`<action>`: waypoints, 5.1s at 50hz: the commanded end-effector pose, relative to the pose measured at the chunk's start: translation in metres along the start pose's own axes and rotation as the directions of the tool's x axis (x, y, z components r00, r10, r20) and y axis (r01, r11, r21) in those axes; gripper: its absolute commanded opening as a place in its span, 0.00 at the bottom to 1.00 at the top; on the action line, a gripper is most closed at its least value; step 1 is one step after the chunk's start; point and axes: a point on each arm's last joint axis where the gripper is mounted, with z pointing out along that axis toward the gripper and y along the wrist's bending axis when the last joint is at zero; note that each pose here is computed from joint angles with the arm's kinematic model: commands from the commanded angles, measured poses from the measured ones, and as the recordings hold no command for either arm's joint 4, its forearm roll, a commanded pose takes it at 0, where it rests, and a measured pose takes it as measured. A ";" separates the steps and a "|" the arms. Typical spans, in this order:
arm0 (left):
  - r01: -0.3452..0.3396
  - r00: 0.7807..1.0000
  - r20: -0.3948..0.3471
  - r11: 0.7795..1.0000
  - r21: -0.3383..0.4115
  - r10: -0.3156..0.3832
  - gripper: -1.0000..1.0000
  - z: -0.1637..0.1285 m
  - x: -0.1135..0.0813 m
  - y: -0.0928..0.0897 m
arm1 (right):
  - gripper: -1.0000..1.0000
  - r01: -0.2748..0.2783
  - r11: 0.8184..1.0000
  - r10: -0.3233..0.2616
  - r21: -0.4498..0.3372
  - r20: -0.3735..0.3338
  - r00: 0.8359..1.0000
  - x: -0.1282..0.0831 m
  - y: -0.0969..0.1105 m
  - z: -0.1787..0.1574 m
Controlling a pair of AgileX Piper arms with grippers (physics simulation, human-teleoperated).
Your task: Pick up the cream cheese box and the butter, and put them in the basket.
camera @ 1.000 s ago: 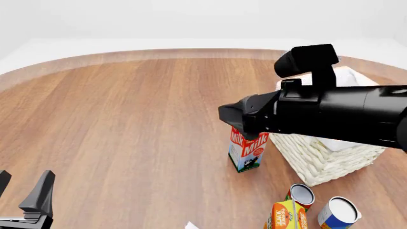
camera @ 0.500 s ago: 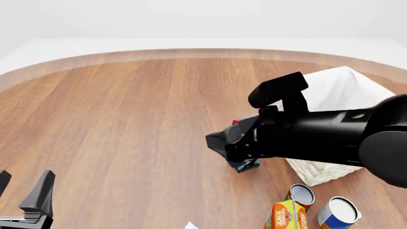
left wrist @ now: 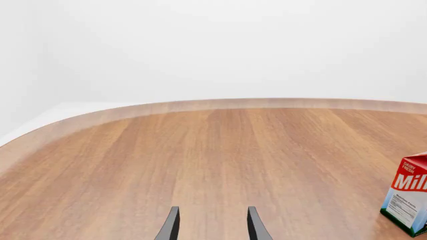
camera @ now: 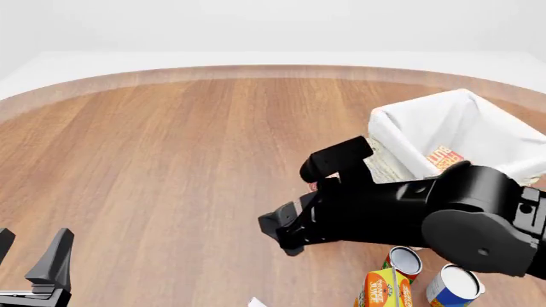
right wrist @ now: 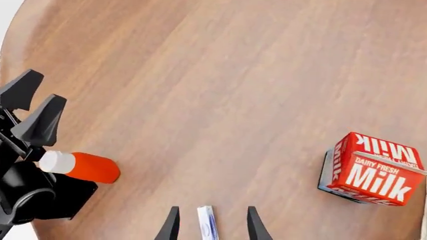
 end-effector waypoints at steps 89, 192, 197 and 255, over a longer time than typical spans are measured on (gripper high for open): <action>0.000 1.000 0.000 1.000 0.000 0.000 1.00 0.000 0.000 0.000 | 1.00 -0.110 0.993 0.114 0.031 -0.230 0.967 0.096 0.002 0.107; 0.000 1.000 0.000 1.000 0.000 0.000 1.00 0.000 0.000 0.000 | 0.00 -0.119 0.992 0.128 0.047 -0.314 0.941 0.135 0.008 0.143; 0.000 1.000 0.000 1.000 0.000 0.000 1.00 0.000 0.000 0.000 | 0.00 -0.119 0.992 0.127 0.043 -0.310 0.942 0.132 0.010 0.141; 0.000 1.000 0.000 1.000 0.000 0.000 1.00 0.000 0.000 0.000 | 0.00 0.080 0.996 -0.081 0.032 0.029 0.996 -0.043 0.000 0.003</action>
